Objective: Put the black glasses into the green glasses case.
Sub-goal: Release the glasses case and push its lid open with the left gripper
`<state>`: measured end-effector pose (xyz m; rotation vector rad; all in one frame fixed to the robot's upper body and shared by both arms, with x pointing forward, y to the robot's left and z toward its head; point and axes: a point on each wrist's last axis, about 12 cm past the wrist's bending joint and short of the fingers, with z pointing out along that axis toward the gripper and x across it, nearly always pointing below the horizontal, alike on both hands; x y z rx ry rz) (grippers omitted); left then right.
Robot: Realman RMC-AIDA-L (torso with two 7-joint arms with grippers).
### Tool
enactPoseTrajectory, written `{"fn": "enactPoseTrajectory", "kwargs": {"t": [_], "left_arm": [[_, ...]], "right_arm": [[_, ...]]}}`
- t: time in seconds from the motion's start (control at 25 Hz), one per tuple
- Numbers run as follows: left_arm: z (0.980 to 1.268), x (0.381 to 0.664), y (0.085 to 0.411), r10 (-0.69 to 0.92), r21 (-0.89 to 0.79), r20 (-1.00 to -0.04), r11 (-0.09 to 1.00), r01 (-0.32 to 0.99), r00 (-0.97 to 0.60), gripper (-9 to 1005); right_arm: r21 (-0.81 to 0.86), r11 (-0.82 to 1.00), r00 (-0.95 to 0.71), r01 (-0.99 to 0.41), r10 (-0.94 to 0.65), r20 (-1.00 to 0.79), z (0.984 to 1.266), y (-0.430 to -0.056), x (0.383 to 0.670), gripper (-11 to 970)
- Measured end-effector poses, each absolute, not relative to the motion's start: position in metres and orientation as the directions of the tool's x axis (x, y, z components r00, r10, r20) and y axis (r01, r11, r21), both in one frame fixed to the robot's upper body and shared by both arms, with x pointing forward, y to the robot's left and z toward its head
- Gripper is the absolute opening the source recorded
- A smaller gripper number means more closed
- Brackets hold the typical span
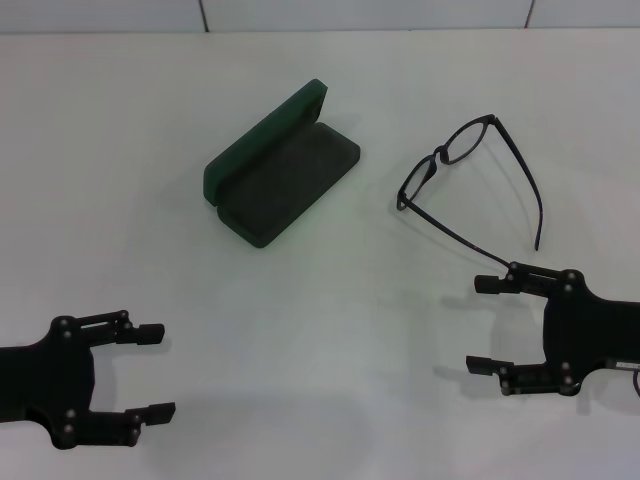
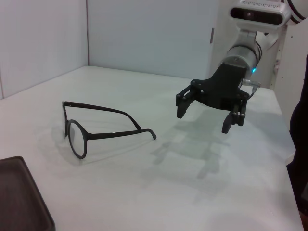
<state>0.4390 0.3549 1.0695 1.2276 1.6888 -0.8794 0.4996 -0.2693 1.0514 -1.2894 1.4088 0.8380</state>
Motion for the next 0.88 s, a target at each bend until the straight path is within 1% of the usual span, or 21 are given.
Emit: {"fn": "enactPoseTrajectory", "kwargs": {"t": [0.64,0.76,0.88], "left_arm": [[1.069,0.440,0.354,0.352,-0.073,-0.920,0.285,0.956,-0.176,811],[1.073,0.445,0.355,0.290,-0.127,-0.927,0.355,0.926,-0.239,810],[1.077,0.452,0.356,0.197,-0.252,-0.912,0.422,0.871,-0.359,810]], "right_arm": [[-0.123,0.193,0.068,-0.973,-0.271,-0.960,1.051,-0.269,0.499,818],[-0.107,0.202,0.051,-0.974,-0.267,-0.962,1.051,-0.269,0.500,818],[-0.105,0.204,0.048,-0.973,-0.266,-0.963,1.052,-0.270,0.501,818]]}}
